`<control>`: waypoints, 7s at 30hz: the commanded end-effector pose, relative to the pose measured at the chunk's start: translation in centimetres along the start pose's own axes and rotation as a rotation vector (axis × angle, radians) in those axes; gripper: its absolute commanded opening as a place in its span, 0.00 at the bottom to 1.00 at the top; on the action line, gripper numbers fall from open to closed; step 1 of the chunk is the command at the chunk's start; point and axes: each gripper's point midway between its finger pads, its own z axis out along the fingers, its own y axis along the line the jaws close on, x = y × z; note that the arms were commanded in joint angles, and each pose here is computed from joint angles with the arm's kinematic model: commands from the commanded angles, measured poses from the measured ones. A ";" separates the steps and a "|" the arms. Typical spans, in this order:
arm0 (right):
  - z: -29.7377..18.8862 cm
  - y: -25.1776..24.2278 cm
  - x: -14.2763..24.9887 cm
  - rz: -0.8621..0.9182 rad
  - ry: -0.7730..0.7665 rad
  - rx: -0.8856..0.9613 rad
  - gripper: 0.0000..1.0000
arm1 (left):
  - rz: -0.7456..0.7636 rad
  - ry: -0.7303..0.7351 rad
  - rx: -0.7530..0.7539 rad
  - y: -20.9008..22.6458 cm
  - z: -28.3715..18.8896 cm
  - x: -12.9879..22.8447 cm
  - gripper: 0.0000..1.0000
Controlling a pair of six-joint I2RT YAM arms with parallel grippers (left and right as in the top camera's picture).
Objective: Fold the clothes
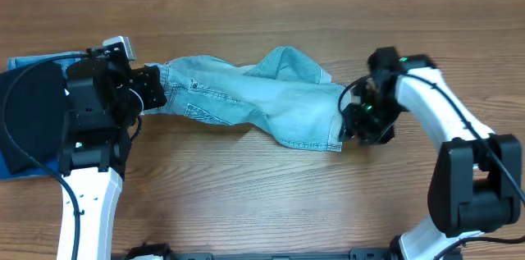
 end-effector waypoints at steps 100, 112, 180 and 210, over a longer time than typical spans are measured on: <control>-15.4 -12.0 -8.4 0.328 -0.203 0.208 0.04 | 0.195 0.732 -0.139 -0.4 10.5 1.7 0.04; -12.7 -19.7 -4.0 0.552 -0.068 0.276 0.12 | 0.119 0.998 0.189 -5.4 5.4 6.3 0.70; -11.4 -2.2 -15.3 -0.082 -0.375 -0.131 0.72 | -0.199 0.826 0.079 7.7 14.7 15.4 0.65; -1.9 7.4 -31.7 -0.387 -0.784 -0.084 0.68 | -0.082 0.877 -0.008 6.3 15.1 17.2 0.64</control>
